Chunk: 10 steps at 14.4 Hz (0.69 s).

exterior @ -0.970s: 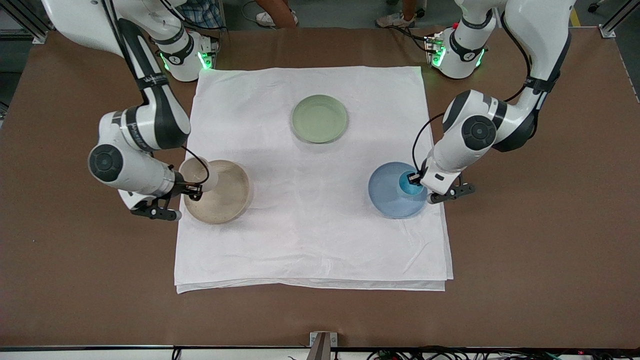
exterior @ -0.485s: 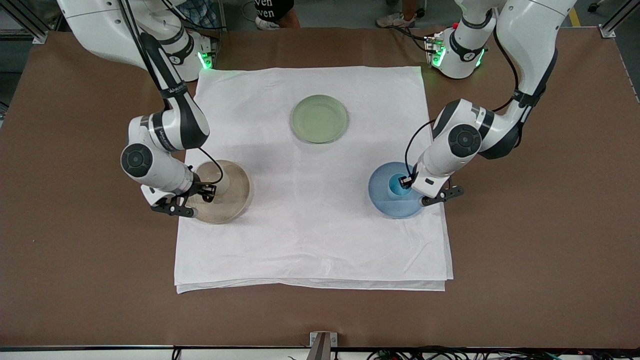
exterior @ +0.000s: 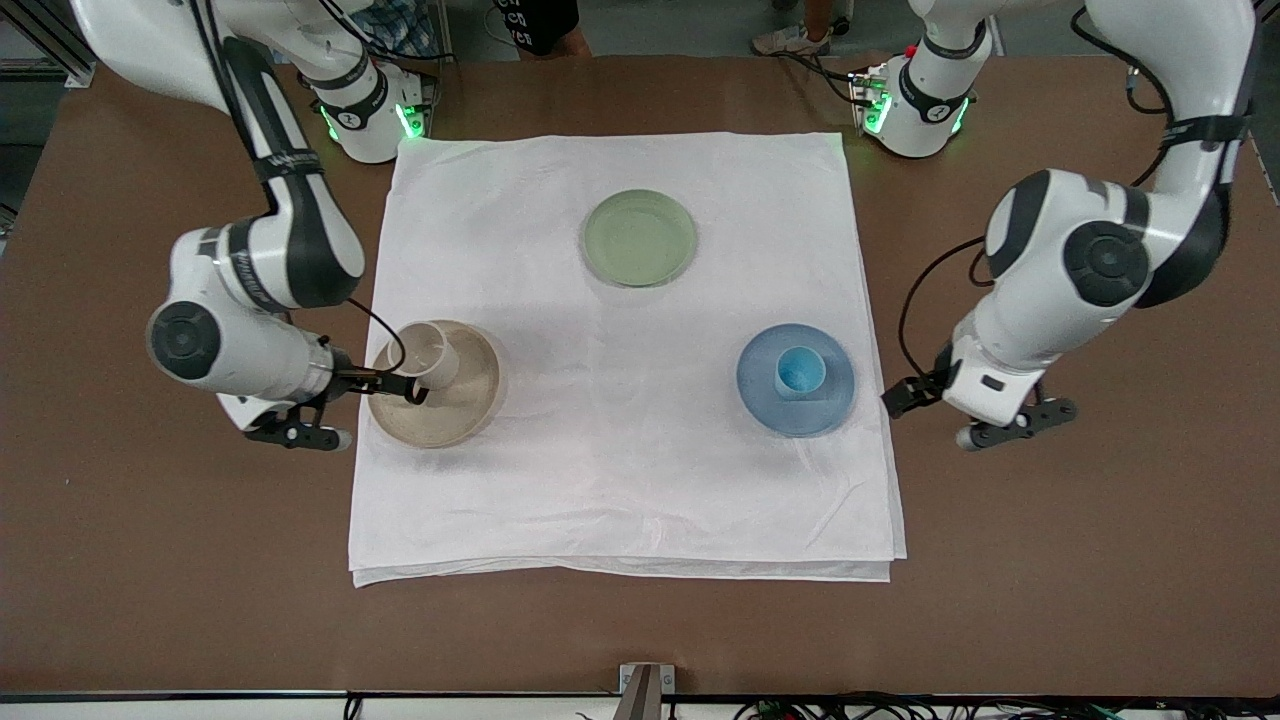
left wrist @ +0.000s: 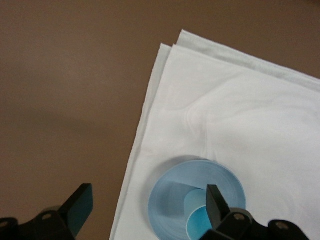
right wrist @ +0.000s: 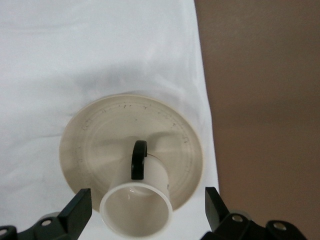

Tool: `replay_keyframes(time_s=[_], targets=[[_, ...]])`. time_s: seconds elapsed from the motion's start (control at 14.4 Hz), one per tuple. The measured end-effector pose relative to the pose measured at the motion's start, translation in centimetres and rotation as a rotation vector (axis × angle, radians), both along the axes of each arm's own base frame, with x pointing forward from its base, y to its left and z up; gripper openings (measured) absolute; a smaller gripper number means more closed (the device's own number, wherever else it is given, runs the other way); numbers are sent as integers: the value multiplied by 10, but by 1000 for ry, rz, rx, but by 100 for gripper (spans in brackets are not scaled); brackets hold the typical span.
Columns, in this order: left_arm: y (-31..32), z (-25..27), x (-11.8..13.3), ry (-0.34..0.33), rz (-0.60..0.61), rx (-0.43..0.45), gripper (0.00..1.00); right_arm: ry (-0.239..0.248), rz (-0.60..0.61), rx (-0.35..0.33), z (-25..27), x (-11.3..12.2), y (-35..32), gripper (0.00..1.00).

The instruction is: Place blue cup in blue plate and white mug in gray plate

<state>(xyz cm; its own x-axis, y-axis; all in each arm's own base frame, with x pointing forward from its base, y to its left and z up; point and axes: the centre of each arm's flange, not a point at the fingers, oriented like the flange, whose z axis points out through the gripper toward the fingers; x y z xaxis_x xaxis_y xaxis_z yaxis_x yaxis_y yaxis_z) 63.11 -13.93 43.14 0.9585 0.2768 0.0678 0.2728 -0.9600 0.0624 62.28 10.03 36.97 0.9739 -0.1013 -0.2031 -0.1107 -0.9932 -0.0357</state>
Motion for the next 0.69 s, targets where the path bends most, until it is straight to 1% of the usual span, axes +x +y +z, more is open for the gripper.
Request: replay_keyframes(time_s=[0.14, 0.28, 0.35, 0.49, 0.69], targets=[[34, 30, 14, -31, -37, 5, 100, 9, 53, 13, 48, 9, -50, 100], [59, 55, 19, -8, -65, 19, 100, 18, 89, 4, 79, 8, -101, 100], [67, 70, 18, 14, -73, 26, 100, 28, 94, -1, 89, 4, -119, 100], [82, 105, 16, 32, -75, 34, 100, 37, 81, -3, 108, -4, -141, 100], [108, 153, 3, 13, -137, 59, 100, 28, 84, -9, 145, -7, -144, 100]])
